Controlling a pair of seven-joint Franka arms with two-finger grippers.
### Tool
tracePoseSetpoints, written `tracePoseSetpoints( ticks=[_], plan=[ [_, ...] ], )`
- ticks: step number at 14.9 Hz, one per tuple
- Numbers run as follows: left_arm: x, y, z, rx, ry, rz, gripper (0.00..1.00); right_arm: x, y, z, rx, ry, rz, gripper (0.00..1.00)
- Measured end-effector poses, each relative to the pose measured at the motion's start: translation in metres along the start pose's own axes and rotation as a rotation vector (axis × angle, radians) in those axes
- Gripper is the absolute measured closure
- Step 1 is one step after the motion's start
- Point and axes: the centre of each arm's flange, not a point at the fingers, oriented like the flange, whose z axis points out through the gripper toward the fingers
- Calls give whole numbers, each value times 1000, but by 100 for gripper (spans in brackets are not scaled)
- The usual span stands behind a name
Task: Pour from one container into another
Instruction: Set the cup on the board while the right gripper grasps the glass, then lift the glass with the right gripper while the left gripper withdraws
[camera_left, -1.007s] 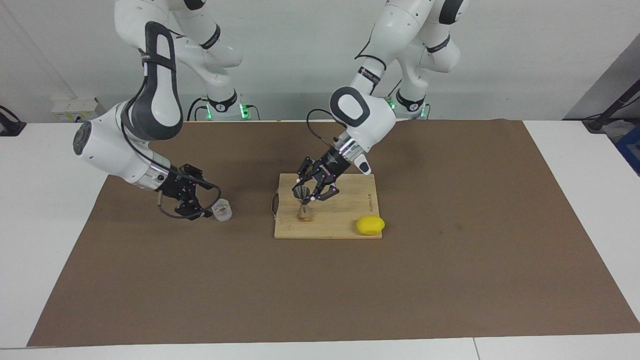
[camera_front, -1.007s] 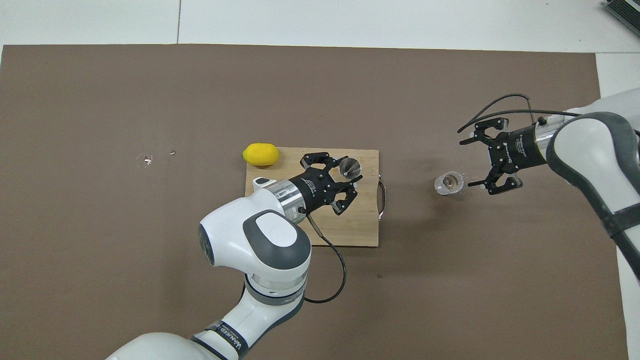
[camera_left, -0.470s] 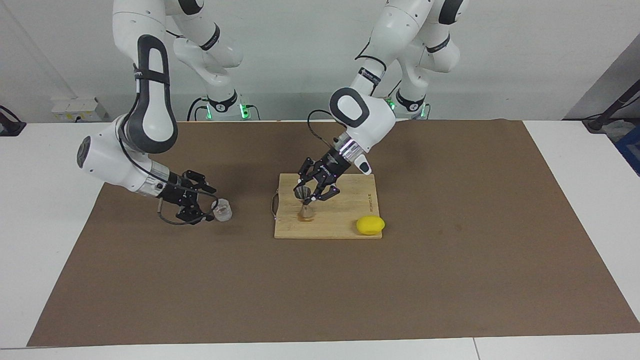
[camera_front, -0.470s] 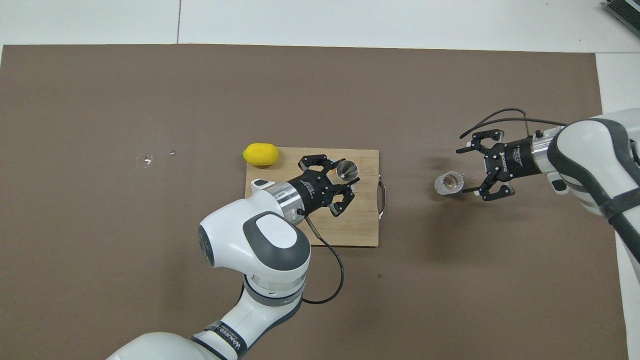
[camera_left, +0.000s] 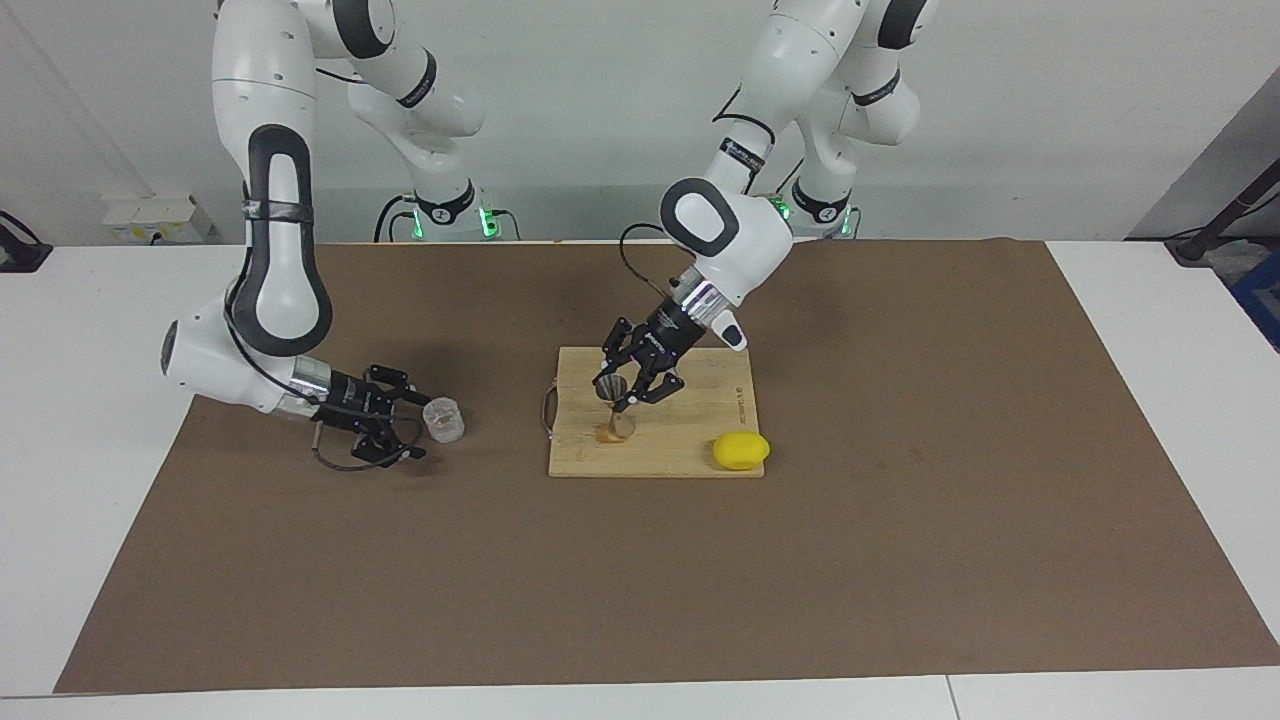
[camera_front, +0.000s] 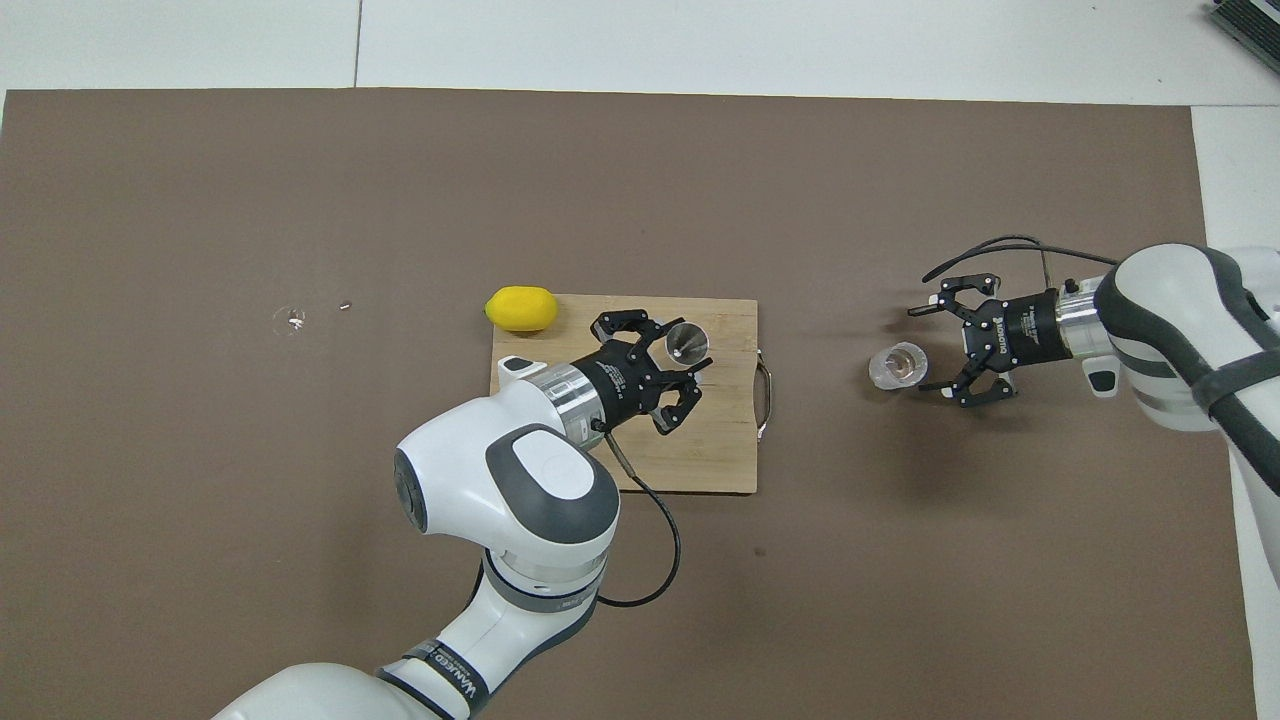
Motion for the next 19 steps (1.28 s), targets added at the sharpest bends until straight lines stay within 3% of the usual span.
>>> tracePoseSetpoints(
  ticks=[4,7,10,11,14,19],
  plan=[
    [-5,4,-2,-5,-1,31,1,9,14,21,-2,-57,20,0],
    [-32,13,-22,-34,-43,59,0,11,21,30,1,-80,24,0],
    [-65,22,-58,-71,-110,58,0,11,21,29,3,-82,14,7],
    [-72,25,-68,-83,-126,60,0,11,21,29,5,-82,12,13],
    [-87,46,-97,-130,-151,98,0,9,20,27,12,-86,12,48],
    [-106,106,-152,-239,-112,296,0,-19,9,6,50,-66,-21,49]
  ],
)
